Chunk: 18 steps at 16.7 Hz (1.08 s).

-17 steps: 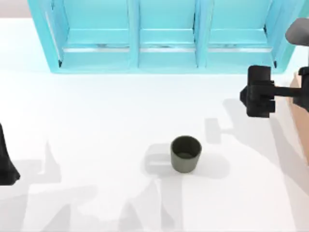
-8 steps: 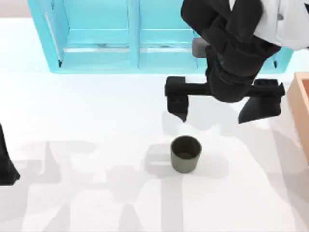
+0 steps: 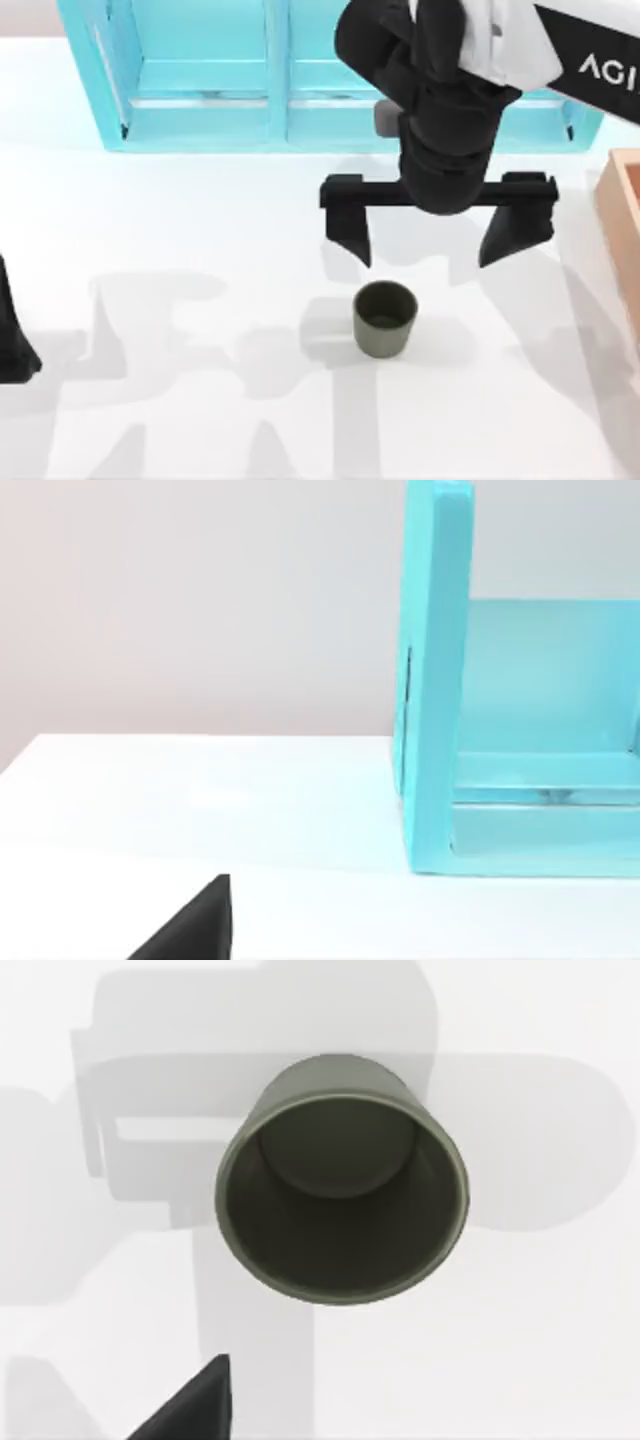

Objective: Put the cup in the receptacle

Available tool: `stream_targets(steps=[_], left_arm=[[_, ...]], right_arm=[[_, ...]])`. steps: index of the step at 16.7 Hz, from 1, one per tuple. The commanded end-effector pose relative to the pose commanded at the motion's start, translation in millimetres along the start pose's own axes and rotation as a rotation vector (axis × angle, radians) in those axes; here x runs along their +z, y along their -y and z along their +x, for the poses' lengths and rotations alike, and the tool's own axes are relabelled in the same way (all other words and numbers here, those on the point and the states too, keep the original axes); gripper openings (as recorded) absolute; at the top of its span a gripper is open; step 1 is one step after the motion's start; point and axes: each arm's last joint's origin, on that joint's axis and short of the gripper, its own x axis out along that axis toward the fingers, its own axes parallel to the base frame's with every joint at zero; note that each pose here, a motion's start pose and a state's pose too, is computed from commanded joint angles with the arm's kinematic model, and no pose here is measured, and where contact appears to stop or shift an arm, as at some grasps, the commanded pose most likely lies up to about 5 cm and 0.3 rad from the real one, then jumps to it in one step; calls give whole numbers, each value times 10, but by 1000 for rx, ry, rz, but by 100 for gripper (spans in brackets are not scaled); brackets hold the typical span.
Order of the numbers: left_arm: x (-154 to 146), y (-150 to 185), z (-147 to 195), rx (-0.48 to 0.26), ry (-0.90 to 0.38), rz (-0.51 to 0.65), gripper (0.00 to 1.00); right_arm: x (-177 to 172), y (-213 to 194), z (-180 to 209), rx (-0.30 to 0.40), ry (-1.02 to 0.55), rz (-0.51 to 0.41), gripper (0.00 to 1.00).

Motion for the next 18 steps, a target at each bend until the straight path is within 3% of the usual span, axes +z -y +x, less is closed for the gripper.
stream_targets(steps=[5, 14, 18], left_arm=[[0, 0, 0, 0, 0, 0, 100], [0, 0, 0, 0, 0, 0, 100], [0, 0, 0, 0, 0, 0, 100]], right_arm=[[2, -3, 54, -2, -2, 0, 100], [8, -7, 949, 1, 1, 0, 100], [0, 0, 1000, 0, 0, 0, 100]])
